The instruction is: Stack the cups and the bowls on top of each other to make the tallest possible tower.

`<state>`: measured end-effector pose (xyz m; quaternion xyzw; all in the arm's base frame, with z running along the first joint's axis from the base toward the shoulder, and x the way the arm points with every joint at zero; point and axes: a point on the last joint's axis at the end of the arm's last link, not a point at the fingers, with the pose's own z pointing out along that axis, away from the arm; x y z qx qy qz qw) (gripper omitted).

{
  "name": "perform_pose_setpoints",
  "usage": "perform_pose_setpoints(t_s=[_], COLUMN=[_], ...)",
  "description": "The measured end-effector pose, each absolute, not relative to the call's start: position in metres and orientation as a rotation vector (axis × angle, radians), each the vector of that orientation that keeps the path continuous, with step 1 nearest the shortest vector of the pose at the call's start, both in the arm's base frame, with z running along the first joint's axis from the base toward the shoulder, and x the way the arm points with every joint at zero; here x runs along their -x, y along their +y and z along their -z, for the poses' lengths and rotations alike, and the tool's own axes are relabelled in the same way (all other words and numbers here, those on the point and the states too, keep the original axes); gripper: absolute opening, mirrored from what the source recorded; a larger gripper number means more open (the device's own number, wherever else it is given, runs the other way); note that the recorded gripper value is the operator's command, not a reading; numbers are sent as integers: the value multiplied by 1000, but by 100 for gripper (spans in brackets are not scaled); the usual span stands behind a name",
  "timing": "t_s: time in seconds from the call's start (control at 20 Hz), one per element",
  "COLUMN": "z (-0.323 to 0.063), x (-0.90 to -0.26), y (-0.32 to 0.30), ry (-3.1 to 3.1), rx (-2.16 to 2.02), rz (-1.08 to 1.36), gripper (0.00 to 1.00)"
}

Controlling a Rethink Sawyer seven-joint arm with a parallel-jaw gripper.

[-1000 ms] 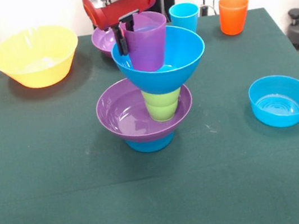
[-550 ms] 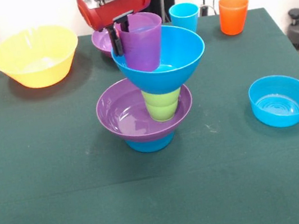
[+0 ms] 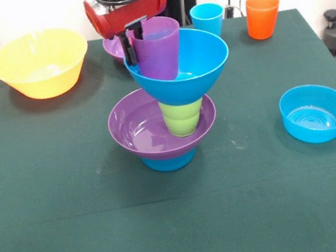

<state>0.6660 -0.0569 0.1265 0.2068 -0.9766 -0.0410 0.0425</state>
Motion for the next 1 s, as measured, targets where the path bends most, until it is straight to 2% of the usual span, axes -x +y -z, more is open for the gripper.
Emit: perform_pose_setpoints(t_s=[1.0], z=[-124], x=[-661], y=[-47], ry=[-2974], rx=[-659], rz=[144], gripper=[0])
